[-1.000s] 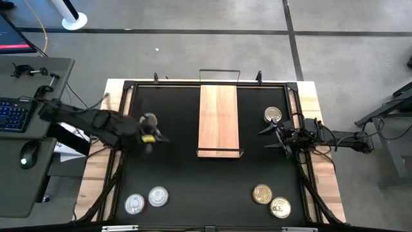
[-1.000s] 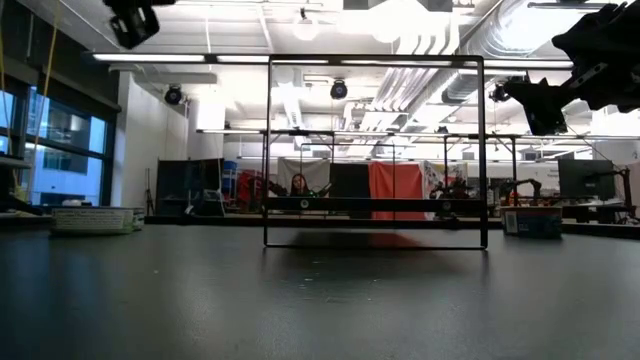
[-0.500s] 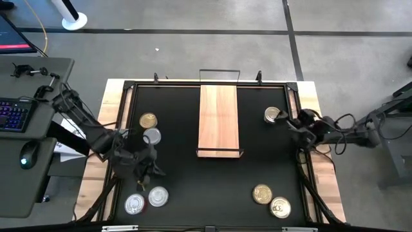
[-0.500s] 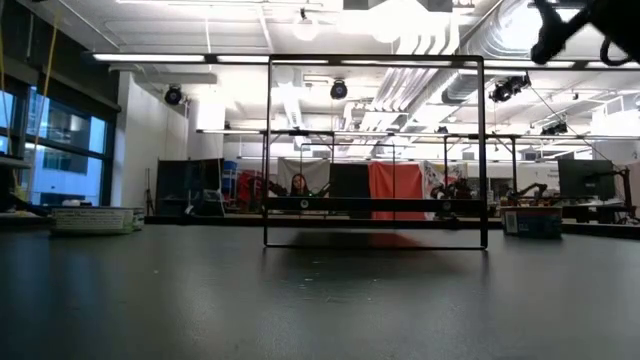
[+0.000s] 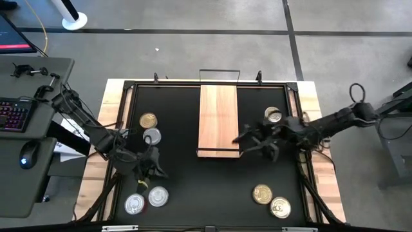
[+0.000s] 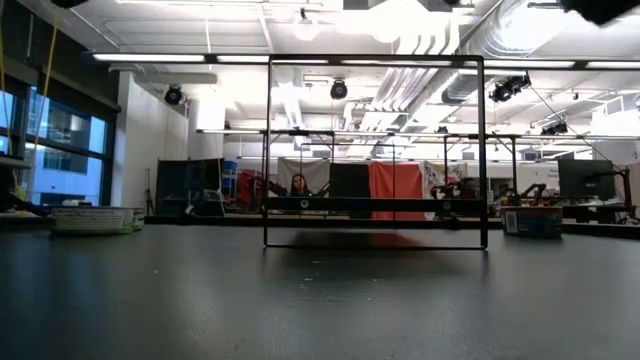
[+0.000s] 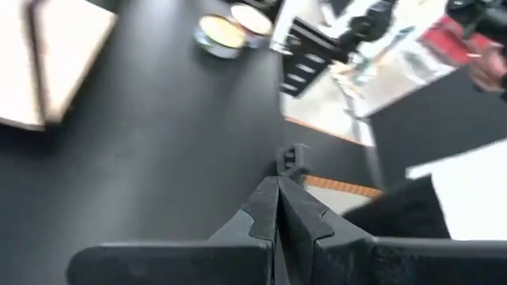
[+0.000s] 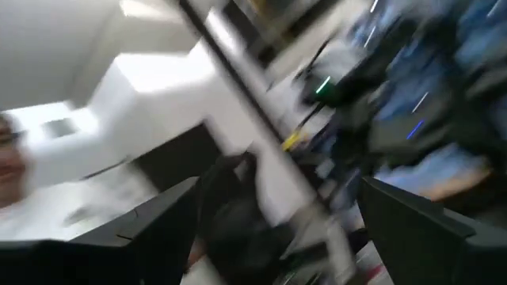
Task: Stack canned seafood by type on shelf
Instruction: Put the green tuna can on the shelf
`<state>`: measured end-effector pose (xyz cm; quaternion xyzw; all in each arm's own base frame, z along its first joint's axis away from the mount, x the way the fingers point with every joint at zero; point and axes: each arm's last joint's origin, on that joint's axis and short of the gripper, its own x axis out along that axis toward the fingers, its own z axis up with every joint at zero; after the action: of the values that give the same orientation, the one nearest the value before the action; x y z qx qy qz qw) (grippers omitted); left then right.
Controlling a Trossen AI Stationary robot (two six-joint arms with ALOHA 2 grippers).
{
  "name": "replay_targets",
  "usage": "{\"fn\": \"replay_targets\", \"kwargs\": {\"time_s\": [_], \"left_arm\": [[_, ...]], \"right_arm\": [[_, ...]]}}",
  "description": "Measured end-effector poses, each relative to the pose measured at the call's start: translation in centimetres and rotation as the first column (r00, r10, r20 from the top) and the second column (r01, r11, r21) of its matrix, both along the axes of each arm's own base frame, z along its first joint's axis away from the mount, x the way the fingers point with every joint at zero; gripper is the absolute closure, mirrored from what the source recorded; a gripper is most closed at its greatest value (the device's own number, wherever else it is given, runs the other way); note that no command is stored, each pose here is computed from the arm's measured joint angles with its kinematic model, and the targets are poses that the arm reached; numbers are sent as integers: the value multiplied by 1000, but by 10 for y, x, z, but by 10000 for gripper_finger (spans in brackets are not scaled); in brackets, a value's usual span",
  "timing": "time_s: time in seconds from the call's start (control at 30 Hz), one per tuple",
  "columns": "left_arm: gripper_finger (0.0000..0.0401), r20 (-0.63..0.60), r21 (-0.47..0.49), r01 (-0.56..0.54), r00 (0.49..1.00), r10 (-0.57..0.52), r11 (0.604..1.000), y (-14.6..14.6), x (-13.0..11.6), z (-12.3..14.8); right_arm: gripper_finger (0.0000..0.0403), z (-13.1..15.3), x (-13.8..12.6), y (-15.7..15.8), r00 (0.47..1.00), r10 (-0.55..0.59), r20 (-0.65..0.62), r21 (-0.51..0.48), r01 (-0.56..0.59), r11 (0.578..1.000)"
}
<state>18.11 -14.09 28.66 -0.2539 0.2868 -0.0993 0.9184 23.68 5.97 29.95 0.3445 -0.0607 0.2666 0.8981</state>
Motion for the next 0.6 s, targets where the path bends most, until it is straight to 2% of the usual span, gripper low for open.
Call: {"fn": "replay_targets", "kwargs": {"time_s": [0.13,0.2,0.27,0.33,0.43,0.5,0.6], "left_arm": [[401,6,-39,36,999,-36,999,5,5,-20],[401,5,-32,45,999,-45,998,10,7,-27],[401,2,-14,46,999,-46,999,16,10,-32],[401,8,2,47,999,-47,999,22,14,-33],[401,27,25,51,998,-51,998,31,20,-32],[401,21,18,58,998,-58,998,36,23,-32],[401,-1,-24,82,997,-82,996,41,25,-32]], "right_arm": [[77,18,14,20,958,273,-84,36,-271,962],[77,24,14,35,928,344,-139,54,-340,939],[77,20,14,49,884,376,-278,107,-361,927],[77,9,11,60,807,347,-477,173,-301,938],[77,-17,-1,73,609,219,-762,209,-89,974],[77,-29,-10,80,501,150,-852,201,50,978],[77,-31,-21,93,441,145,-886,247,183,952]]}}
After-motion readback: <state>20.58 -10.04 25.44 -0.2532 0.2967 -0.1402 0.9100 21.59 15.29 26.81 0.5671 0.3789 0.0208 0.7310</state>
